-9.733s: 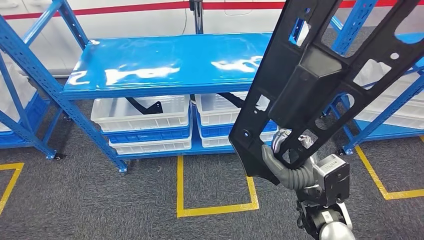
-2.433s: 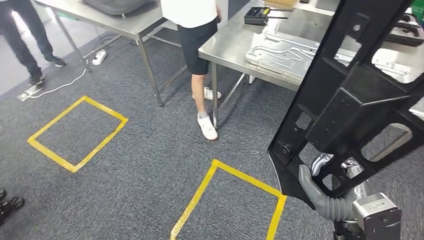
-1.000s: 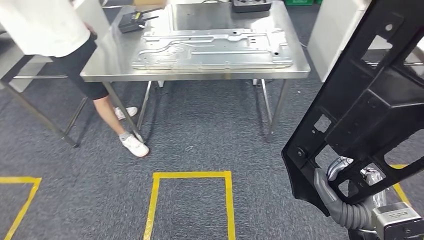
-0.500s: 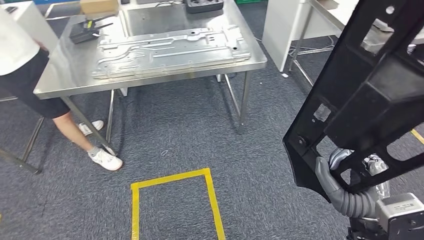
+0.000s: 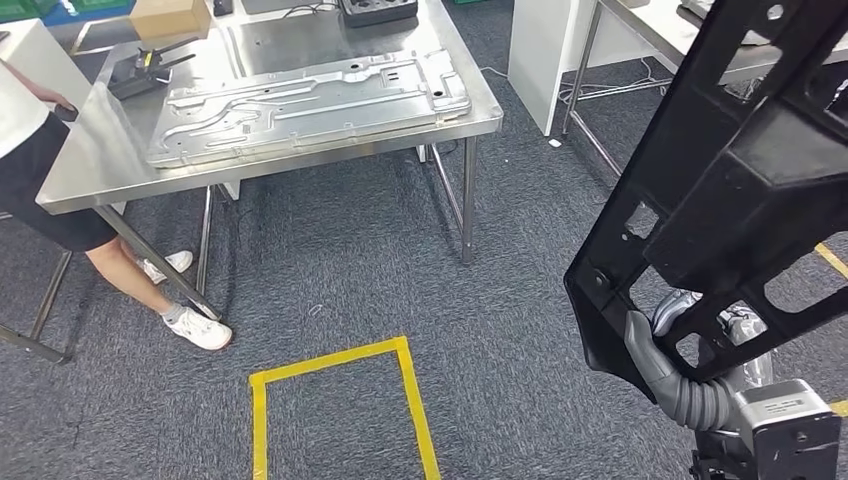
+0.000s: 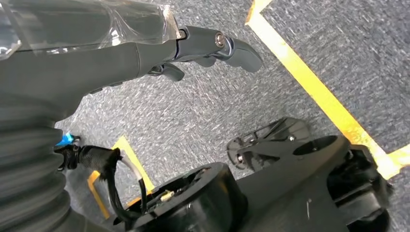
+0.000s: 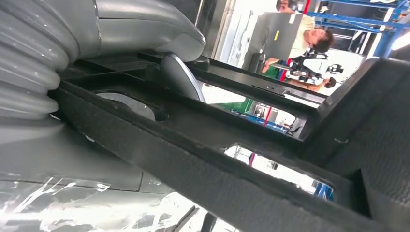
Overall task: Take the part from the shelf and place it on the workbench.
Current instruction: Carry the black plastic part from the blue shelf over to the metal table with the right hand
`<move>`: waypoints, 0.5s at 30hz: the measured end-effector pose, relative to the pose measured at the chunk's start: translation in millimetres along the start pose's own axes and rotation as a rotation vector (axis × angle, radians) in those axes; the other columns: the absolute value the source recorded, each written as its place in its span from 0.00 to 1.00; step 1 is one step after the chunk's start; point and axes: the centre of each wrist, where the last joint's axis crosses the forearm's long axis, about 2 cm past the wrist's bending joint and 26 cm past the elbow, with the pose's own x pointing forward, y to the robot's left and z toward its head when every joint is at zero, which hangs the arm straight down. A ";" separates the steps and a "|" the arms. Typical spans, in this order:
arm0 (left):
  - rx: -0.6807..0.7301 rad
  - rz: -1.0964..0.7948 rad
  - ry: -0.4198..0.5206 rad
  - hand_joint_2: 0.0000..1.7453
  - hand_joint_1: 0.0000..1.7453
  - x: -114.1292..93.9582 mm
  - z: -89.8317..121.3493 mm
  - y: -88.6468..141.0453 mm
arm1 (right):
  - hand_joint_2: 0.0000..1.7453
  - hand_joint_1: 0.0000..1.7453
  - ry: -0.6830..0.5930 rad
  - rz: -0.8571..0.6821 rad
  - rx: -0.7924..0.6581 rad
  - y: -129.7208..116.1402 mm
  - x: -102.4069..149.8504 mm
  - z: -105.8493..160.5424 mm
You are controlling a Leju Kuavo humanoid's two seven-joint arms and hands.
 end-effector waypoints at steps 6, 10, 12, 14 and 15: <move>0.004 0.014 -0.017 1.00 0.00 -4.8 0.8 2.5 | 1.00 1.00 0.003 0.015 0.023 2.2 0.4 0.9; 0.003 0.025 -0.017 1.00 0.00 -8.0 1.2 1.5 | 1.00 1.00 0.002 0.015 0.028 2.9 0.7 0.8; 0.004 0.030 -0.015 1.00 0.00 -8.5 1.3 1.4 | 1.00 1.00 0.003 0.015 0.033 3.5 0.5 1.0; 0.004 0.032 -0.007 1.00 0.00 -8.8 1.3 1.3 | 1.00 1.00 0.007 0.014 0.042 4.7 0.0 1.6; 0.004 0.032 -0.001 1.00 0.00 -8.7 1.3 1.3 | 1.00 1.00 0.009 0.014 0.046 5.3 -0.1 1.9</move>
